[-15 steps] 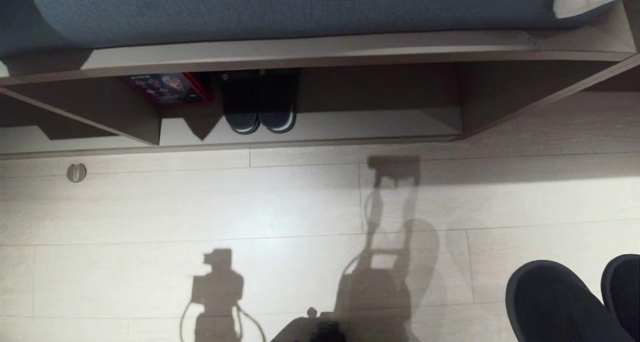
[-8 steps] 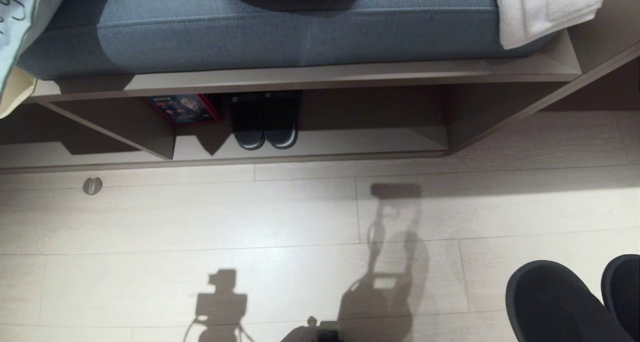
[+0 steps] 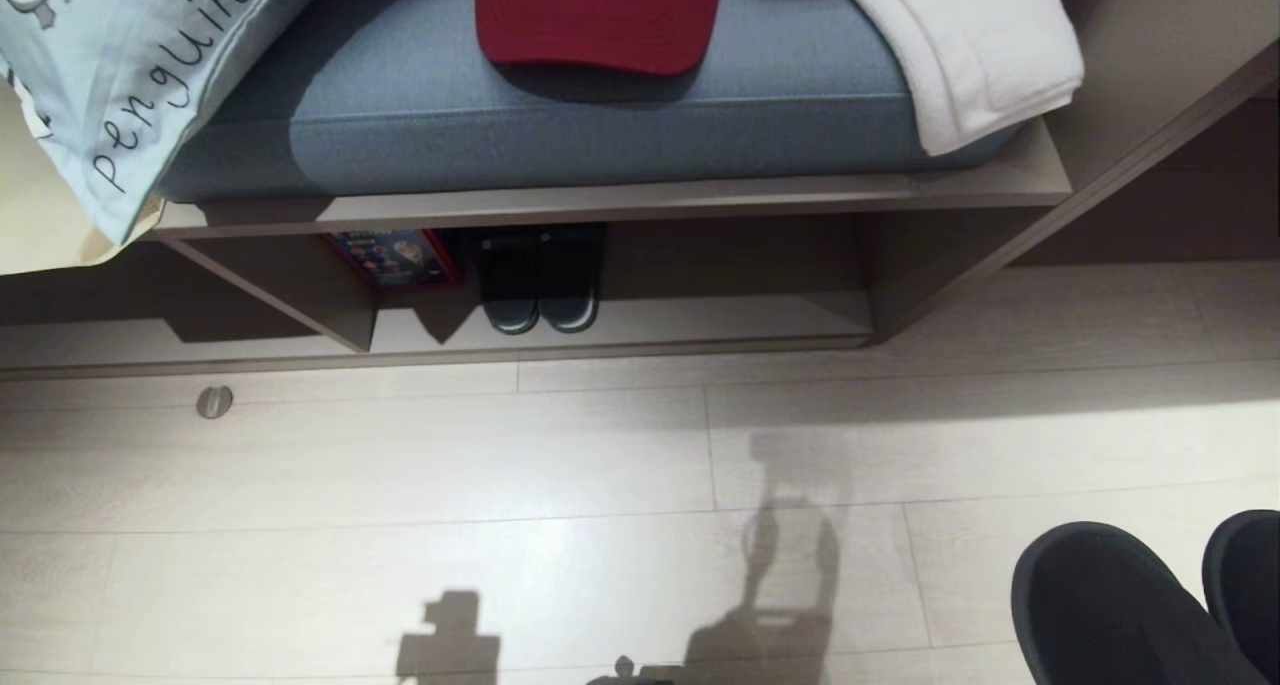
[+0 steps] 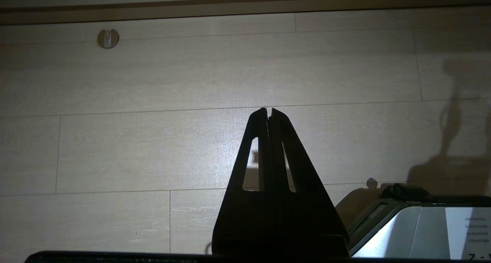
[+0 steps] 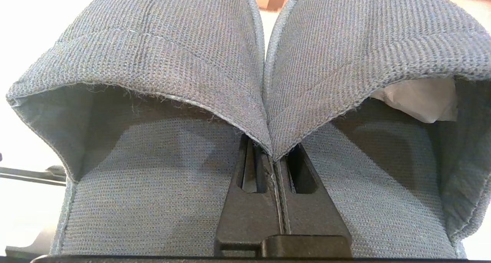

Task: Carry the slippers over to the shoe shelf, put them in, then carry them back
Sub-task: Place the slippers on the floor

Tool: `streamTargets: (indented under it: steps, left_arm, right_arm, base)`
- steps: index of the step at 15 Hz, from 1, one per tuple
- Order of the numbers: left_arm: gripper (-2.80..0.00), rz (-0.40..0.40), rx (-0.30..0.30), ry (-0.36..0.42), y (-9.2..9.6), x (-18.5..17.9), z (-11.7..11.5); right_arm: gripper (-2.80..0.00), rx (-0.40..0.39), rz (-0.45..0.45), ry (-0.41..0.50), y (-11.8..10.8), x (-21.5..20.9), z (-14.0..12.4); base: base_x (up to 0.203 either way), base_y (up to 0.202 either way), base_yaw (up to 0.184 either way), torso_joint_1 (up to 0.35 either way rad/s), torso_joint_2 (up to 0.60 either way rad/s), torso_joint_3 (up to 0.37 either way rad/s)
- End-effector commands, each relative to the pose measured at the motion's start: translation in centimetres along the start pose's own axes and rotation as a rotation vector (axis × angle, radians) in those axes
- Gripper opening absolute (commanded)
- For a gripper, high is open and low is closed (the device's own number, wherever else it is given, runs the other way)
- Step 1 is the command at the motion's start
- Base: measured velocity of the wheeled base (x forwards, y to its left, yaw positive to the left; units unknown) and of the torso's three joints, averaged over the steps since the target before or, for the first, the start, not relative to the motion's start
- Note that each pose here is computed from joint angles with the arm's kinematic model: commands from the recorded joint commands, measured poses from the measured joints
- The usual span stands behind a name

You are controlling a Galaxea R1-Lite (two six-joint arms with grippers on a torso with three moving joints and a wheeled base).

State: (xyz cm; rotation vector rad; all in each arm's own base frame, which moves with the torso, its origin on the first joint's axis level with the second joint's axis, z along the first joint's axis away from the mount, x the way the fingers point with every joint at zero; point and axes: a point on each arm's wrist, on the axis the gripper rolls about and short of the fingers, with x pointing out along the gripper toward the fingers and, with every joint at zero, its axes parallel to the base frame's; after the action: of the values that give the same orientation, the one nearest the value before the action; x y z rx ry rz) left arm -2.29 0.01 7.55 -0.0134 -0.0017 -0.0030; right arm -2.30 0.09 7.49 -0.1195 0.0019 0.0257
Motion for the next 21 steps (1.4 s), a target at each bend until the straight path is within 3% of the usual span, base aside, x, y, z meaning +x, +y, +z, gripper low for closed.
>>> streamTargets:
  steps: [1,21]
  left_arm:
    - [-2.80,0.000,-0.002,0.002,0.00,0.02,-0.03]
    - [-2.80,0.000,-0.002,0.002,0.00,0.02,-0.03]
  right_arm:
    - [-2.80,-0.002,0.001,0.001,0.00,0.00,-0.01]
    - [-2.80,-0.002,0.001,0.001,0.00,0.01,0.01]
  base:
    - [0.000,0.000,0.000,0.000,0.00,0.211]
    - [0.000,0.000,0.000,0.001,0.00,0.202]
